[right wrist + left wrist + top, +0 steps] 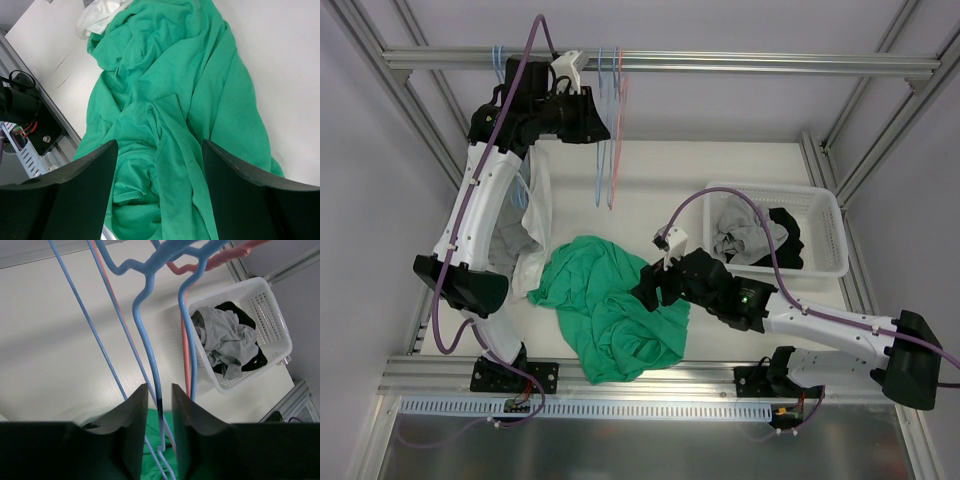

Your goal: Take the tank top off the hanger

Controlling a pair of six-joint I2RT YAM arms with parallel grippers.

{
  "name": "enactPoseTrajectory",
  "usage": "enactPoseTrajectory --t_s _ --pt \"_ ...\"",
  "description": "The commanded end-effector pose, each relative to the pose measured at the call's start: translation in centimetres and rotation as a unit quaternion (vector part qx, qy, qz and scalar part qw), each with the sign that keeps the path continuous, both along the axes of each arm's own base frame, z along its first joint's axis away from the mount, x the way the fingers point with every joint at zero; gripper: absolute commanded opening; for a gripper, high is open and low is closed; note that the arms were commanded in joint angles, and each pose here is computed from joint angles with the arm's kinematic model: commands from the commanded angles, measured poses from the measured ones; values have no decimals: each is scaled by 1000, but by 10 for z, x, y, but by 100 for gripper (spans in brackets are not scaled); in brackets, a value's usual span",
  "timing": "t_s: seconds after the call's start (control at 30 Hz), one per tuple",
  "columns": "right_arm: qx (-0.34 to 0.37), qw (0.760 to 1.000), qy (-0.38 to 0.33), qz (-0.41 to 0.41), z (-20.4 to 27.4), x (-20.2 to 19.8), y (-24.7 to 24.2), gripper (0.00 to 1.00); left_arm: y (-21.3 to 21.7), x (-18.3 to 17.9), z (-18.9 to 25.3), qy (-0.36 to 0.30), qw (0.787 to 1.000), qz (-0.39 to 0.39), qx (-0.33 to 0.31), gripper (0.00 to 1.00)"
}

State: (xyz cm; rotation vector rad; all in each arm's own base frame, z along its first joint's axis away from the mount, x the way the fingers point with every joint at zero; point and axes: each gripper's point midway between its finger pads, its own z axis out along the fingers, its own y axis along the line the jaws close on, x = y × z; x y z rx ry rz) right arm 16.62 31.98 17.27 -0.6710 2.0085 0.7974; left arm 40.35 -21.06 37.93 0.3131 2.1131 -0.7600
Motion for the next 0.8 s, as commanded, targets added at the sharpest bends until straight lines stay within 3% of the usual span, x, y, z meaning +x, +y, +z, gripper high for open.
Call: enactPoseTrajectory --t_s 0.0,0.23,0.27,0.3,0.43,0.53,0.57,0.6,0.77 --pt "31 1000 -3 6 11 0 11 72 2 -15 7 11 1000 -9 -9 29" --pt "32 999 -4 9 12 -1 11 72 11 -21 18 -6 1000 10 -4 59" --pt "30 999 -4 11 11 -2 11 73 16 -27 24 -15 1000 18 -2 72" --pt "28 999 -5 15 10 -2 12 73 22 -27 26 -20 999 34 5 98" --pt "11 998 -15 53 5 -7 17 74 36 -49 38 -39 998 54 8 99" --pt "6 997 -17 75 3 -10 24 85 44 -80 58 -66 996 52 -4 99" --pt "5 997 -24 78 5 -9 26 96 45 -85 59 -68 996 50 -6 99" --pt "5 996 -20 84 4 -11 28 100 46 -92 63 -74 996 48 -9 99" --pt "-34 993 -23 114 -16 -13 48 99 61 -140 84 -115 992 51 -26 99"
